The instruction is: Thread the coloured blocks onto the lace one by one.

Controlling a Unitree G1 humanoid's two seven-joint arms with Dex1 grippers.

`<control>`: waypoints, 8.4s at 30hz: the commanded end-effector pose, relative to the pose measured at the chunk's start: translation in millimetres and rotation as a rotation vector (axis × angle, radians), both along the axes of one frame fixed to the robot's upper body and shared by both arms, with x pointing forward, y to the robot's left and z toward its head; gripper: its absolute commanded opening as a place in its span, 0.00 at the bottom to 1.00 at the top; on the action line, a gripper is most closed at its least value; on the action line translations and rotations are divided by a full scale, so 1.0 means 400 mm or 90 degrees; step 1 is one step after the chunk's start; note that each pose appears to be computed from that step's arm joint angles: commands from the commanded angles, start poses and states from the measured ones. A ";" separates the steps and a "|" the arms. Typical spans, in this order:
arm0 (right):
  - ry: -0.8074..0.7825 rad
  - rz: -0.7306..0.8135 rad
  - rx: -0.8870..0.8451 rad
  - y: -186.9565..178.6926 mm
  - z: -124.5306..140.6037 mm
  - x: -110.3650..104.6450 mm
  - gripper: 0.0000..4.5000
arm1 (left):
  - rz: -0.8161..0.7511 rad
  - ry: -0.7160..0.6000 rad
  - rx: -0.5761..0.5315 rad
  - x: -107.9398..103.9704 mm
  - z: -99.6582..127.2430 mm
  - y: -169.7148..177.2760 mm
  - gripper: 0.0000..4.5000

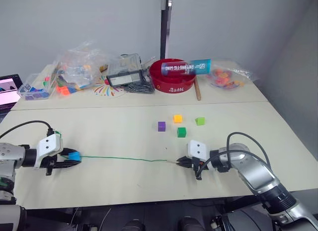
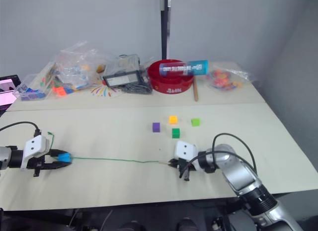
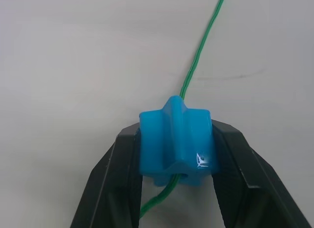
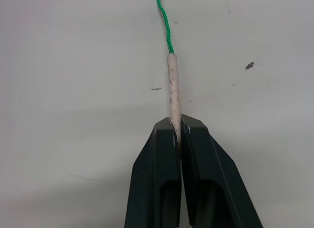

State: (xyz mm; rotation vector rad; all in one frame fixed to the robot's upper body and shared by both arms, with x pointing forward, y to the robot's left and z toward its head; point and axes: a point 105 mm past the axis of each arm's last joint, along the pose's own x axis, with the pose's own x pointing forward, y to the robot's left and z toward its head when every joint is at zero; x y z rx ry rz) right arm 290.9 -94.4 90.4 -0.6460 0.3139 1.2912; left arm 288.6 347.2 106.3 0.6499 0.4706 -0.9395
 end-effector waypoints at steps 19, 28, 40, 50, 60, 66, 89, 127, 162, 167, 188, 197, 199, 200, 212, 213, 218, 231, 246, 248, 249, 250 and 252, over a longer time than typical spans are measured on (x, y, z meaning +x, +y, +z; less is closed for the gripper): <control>-0.003 0.013 -0.002 0.011 0.001 0.005 0.00 | -0.007 0.017 -0.047 0.016 0.088 -0.007 1.00; -0.001 0.015 0.002 0.017 0.000 0.007 0.00 | -0.056 0.046 -0.060 0.013 0.164 -0.075 1.00; -0.025 0.023 0.007 0.064 0.028 0.019 0.00 | -0.254 0.032 -0.257 0.009 0.130 -0.472 1.00; -0.058 0.018 -0.017 0.105 0.059 0.030 0.00 | -0.321 0.020 -0.250 0.022 0.049 -0.620 1.00; -0.064 0.017 -0.015 0.117 0.068 0.028 0.00 | -0.320 0.013 -0.253 0.053 0.020 -0.643 0.74; -0.063 0.018 -0.013 0.120 0.071 0.028 0.00 | -0.318 0.010 -0.247 0.056 0.010 -0.644 0.30; -0.050 0.023 0.001 0.123 0.077 0.012 0.00 | -0.315 -0.021 -0.264 0.064 0.027 -0.652 0.06; -0.042 0.016 -0.013 0.113 0.067 0.006 0.00 | -0.301 -0.015 -0.239 0.071 -0.004 -0.653 0.00; -0.099 -0.417 0.197 -0.172 0.137 0.166 0.90 | -0.254 0.014 -0.202 0.047 -0.024 -0.563 0.00; -0.124 -0.488 0.182 -0.197 0.121 0.219 0.90 | -0.255 0.013 -0.203 0.048 -0.023 -0.566 0.00; -0.147 -0.726 0.278 -0.213 0.080 0.315 0.90 | -0.246 0.004 -0.204 0.052 -0.022 -0.563 0.00; -0.140 -0.779 0.282 -0.220 0.051 0.312 0.48 | -0.245 0.002 -0.206 0.053 -0.023 -0.565 0.00; -0.141 -0.771 0.289 -0.214 0.055 0.311 0.35 | -0.245 0.003 -0.206 0.053 -0.024 -0.566 0.00; -0.141 -0.769 0.290 -0.212 0.057 0.311 0.28 | -0.246 0.003 -0.206 0.052 -0.024 -0.566 0.00; -0.196 -0.708 0.335 -0.194 0.175 0.156 0.25 | -0.244 0.009 -0.206 0.045 -0.034 -0.557 0.00; -0.184 -0.688 0.336 -0.170 0.177 0.113 0.25 | -0.244 0.010 -0.205 0.046 -0.035 -0.556 0.00; -0.103 -0.617 0.312 -0.070 0.146 -0.056 0.25 | -0.246 0.015 -0.206 0.049 -0.038 -0.555 0.00; 0.043 -0.601 0.234 0.028 -0.046 -0.075 0.25 | -0.256 0.019 -0.206 0.045 -0.041 -0.563 0.00; 0.024 -0.505 0.271 0.012 0.024 -0.081 0.99 | -0.252 0.017 -0.209 0.043 -0.044 -0.563 0.00; 0.018 -0.452 0.263 -0.005 0.043 -0.088 0.99 | -0.250 0.015 -0.209 0.045 -0.043 -0.562 0.00; 0.014 -0.423 0.253 -0.018 0.050 -0.086 0.99 | -0.249 0.015 -0.208 0.046 -0.044 -0.561 0.00; 0.014 -0.391 0.245 -0.031 0.057 -0.083 0.99 | -0.249 0.014 -0.208 0.046 -0.044 -0.560 0.00; 0.015 -0.324 0.230 -0.050 0.070 -0.075 0.99 | -0.247 0.014 -0.207 0.045 -0.044 -0.558 0.00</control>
